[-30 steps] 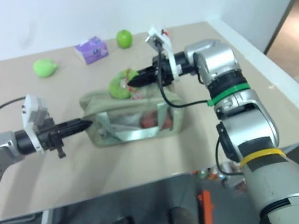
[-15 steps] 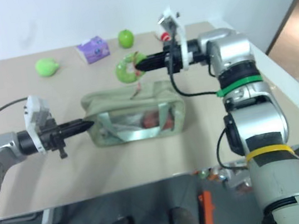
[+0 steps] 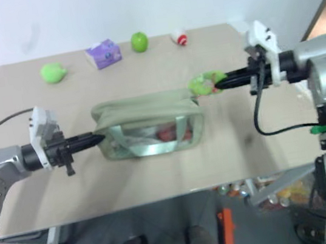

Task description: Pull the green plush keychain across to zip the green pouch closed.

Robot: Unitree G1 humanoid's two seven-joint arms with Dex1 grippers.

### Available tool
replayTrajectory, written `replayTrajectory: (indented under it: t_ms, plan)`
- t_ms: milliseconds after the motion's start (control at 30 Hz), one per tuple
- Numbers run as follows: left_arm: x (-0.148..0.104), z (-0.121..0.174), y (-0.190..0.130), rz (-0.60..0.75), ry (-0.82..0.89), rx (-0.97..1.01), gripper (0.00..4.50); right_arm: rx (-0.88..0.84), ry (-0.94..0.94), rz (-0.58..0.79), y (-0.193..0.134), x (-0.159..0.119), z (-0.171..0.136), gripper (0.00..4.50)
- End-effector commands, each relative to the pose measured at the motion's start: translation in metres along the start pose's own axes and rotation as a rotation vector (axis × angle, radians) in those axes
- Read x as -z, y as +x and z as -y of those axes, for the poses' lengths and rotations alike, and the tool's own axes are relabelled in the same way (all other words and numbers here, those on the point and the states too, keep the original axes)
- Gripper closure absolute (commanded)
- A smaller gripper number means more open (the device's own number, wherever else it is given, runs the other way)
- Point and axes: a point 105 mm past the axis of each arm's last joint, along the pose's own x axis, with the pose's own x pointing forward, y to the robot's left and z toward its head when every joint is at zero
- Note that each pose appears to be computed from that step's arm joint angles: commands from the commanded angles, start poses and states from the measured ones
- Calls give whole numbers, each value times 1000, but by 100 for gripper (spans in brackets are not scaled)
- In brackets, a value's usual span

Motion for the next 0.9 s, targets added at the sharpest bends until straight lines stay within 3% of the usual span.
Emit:
replayTrajectory:
  t_ms: [33, 200, 433, 600, 733, 900]
  plan:
    - [9, 4, 6, -45, -21, 37, 450, 86, -53, -3, -18, -6, 8, 447]
    - [9, 4, 6, -47, -21, 40, 450, 136, -42, -30, -21, 9, 11, 447]
    - [9, 5, 5, -46, -23, 33, 450, 43, -115, -249, 31, 71, -30, 447]
    - [9, 4, 2, -46, -23, 22, 450, 75, -86, -270, 67, 101, -46, 447]
    - [8, 4, 2, -44, -21, 19, 450, 68, -119, -293, 91, 116, -59, 447]
    - [8, 3, 3, -42, -22, 16, 450, -37, -148, -302, 96, 118, -75, 447]
